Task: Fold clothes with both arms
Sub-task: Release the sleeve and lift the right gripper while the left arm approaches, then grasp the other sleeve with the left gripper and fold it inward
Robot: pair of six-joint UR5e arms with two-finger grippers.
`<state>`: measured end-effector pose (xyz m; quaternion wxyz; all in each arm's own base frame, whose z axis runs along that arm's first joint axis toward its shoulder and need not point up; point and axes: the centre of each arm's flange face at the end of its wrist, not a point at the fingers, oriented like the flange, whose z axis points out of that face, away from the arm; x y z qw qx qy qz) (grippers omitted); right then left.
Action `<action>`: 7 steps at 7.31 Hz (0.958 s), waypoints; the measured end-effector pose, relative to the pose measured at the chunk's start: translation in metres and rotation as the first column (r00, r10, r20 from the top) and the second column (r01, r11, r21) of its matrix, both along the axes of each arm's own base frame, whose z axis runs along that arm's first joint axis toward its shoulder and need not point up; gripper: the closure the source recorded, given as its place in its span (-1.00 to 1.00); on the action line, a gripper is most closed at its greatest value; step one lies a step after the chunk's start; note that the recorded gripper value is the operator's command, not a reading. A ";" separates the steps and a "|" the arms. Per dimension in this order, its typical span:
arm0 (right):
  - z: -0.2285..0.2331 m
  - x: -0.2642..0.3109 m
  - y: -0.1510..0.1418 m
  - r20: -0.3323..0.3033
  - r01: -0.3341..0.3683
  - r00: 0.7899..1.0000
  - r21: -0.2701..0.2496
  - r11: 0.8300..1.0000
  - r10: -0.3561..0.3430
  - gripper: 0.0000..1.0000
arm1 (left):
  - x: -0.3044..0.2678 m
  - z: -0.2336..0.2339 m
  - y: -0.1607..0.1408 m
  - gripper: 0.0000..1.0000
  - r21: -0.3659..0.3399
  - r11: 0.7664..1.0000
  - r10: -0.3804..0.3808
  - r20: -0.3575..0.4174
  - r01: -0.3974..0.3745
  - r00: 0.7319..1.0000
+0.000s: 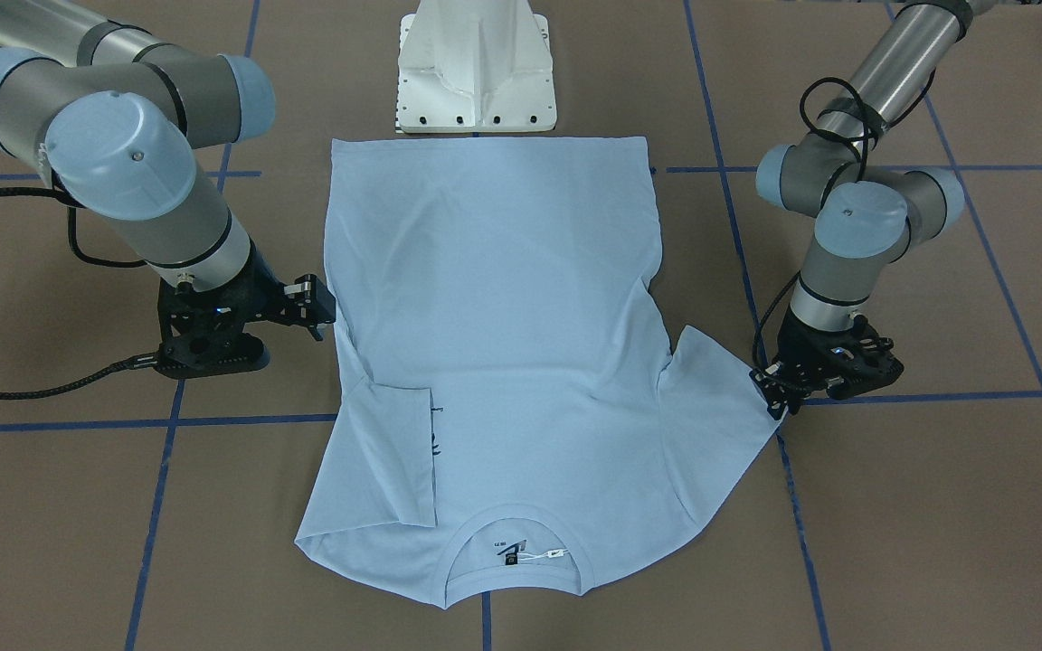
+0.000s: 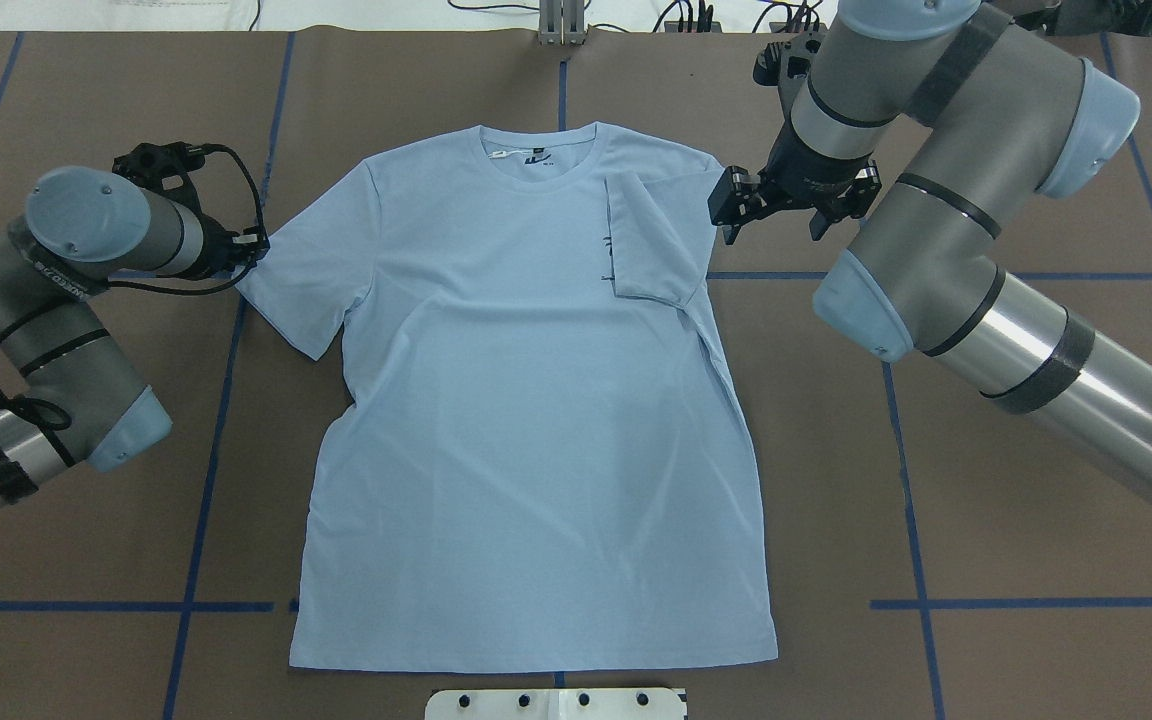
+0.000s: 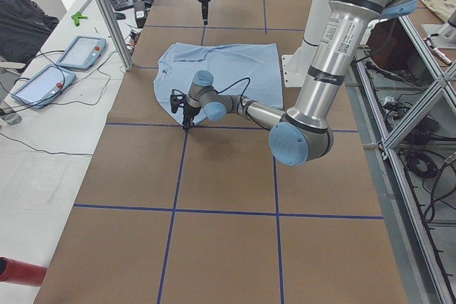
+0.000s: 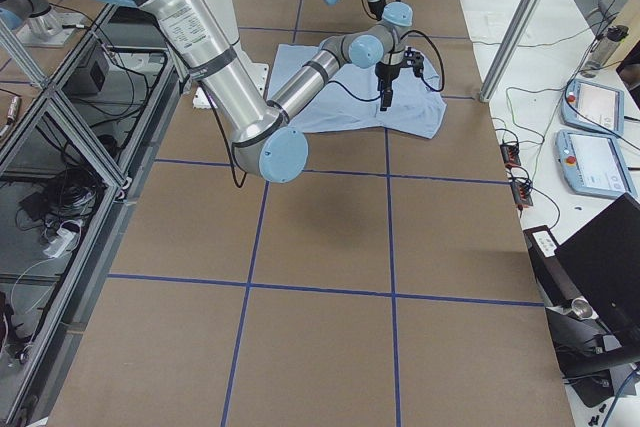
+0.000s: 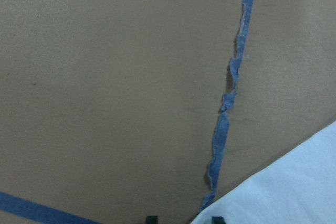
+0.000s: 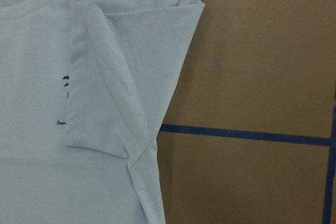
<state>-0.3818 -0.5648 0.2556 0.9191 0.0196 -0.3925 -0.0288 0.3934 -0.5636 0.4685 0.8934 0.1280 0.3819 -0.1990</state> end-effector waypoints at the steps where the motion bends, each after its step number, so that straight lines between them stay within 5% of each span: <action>1: 0.001 0.000 0.000 -0.002 -0.001 1.000 -0.001 1.000 0.001 -1.00 | 0.000 -0.003 0.000 1.00 0.002 1.000 0.002 -0.004 -0.002 1.000; 7: 0.001 0.001 0.000 -0.002 -0.013 1.000 -0.012 1.000 0.013 -1.00 | -0.012 -0.050 -0.030 1.00 0.028 1.000 -0.012 0.003 0.012 1.000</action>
